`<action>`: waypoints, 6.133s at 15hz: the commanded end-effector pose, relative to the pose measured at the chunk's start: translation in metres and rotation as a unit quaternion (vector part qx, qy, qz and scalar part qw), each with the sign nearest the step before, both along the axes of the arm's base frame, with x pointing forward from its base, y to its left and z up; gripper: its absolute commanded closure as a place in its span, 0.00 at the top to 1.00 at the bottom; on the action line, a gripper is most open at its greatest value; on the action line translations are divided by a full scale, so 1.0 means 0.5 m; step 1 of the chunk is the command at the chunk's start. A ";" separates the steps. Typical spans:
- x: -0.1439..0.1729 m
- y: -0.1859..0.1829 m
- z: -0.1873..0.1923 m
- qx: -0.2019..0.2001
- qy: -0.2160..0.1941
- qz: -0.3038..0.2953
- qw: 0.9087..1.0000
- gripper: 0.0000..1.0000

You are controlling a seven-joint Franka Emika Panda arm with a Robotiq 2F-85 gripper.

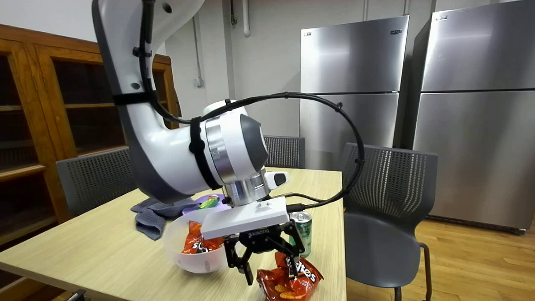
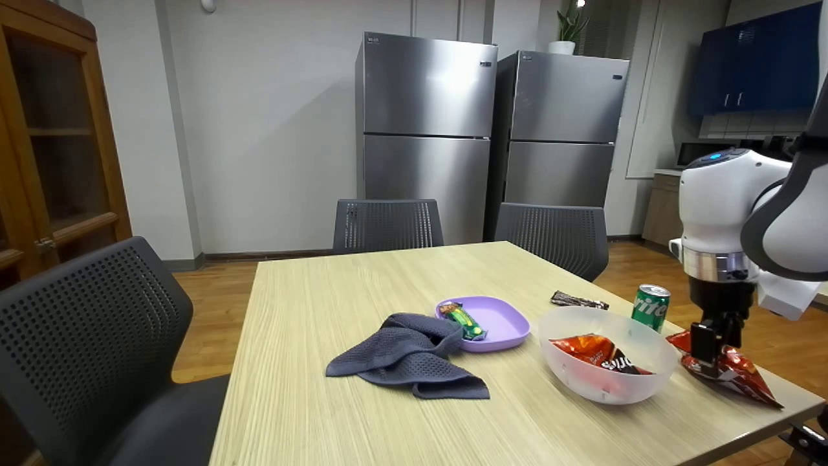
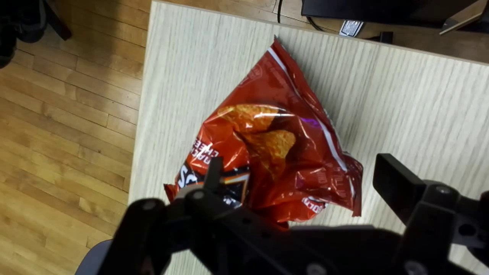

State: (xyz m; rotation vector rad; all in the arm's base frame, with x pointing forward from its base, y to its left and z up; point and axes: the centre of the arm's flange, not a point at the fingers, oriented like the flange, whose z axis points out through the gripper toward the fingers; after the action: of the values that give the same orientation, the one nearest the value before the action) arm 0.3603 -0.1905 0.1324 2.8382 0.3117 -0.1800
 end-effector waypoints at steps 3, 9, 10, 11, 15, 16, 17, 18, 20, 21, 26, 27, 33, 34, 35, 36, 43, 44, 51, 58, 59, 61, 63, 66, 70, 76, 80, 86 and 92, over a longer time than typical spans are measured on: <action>0.010 -0.001 -0.015 -0.007 -0.011 -0.004 1.000 0.93; 0.012 0.003 -0.021 -0.009 -0.010 0.001 1.000 0.44; 0.012 0.004 -0.021 -0.010 -0.010 0.001 1.000 0.35; 0.012 0.005 -0.021 -0.009 -0.010 0.002 1.000 0.28; 0.013 0.008 -0.022 -0.010 -0.010 0.002 1.000 0.01; 0.013 0.008 -0.021 -0.011 -0.010 0.002 1.000 0.00; 0.013 0.009 -0.021 -0.011 -0.010 0.002 1.000 0.00; 0.013 0.010 -0.020 -0.010 -0.010 0.002 1.000 0.00; 0.012 0.009 -0.013 -0.007 -0.009 0.003 1.000 0.00; 0.011 0.008 -0.006 -0.007 -0.008 0.001 1.000 0.01; -0.003 -0.001 0.059 -0.005 -0.016 0.003 1.000 0.01; -0.005 -0.002 0.072 -0.004 -0.020 0.003 1.000 0.01; -0.030 -0.016 0.155 0.003 -0.050 0.017 0.999 0.01; -0.034 -0.019 0.169 0.003 -0.057 0.019 0.998 0.01; -0.036 -0.020 0.181 0.003 -0.063 0.021 0.998 0.01; -0.039 -0.021 0.193 0.003 -0.070 0.025 0.997 0.01; -0.030 0.032 0.263 0.009 -0.109 0.073 0.991 0.01; -0.028 0.044 0.269 0.011 -0.113 0.082 0.990 0.01; 0.016 0.127 0.299 0.042 -0.128 0.110 0.985 0.01; 0.042 0.221 0.307 0.085 -0.109 0.138 0.981 0.01; 0.040 0.230 0.311 0.088 -0.106 0.144 0.980 0.01; 0.029 0.245 0.322 0.091 -0.099 0.164 0.977 0.01; 0.026 0.257 0.327 0.090 -0.091 0.182 0.975 0.01; 0.032 0.277 0.311 0.098 -0.070 0.203 0.972 0.01; 0.039 0.302 0.279 0.102 -0.055 0.226 0.967 0.01; 0.053 0.323 0.235 0.094 -0.064 0.255 0.960 0.01; 0.056 0.324 0.210 0.093 -0.058 0.258 0.960 0.01; 0.052 0.314 0.204 0.095 -0.054 0.254 0.961 0.40; 0.061 0.282 0.208 0.090 -0.062 0.229 0.967 0.84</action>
State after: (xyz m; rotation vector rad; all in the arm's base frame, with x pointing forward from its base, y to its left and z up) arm 0.3931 -0.0403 0.2341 2.8500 1.0023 0.1003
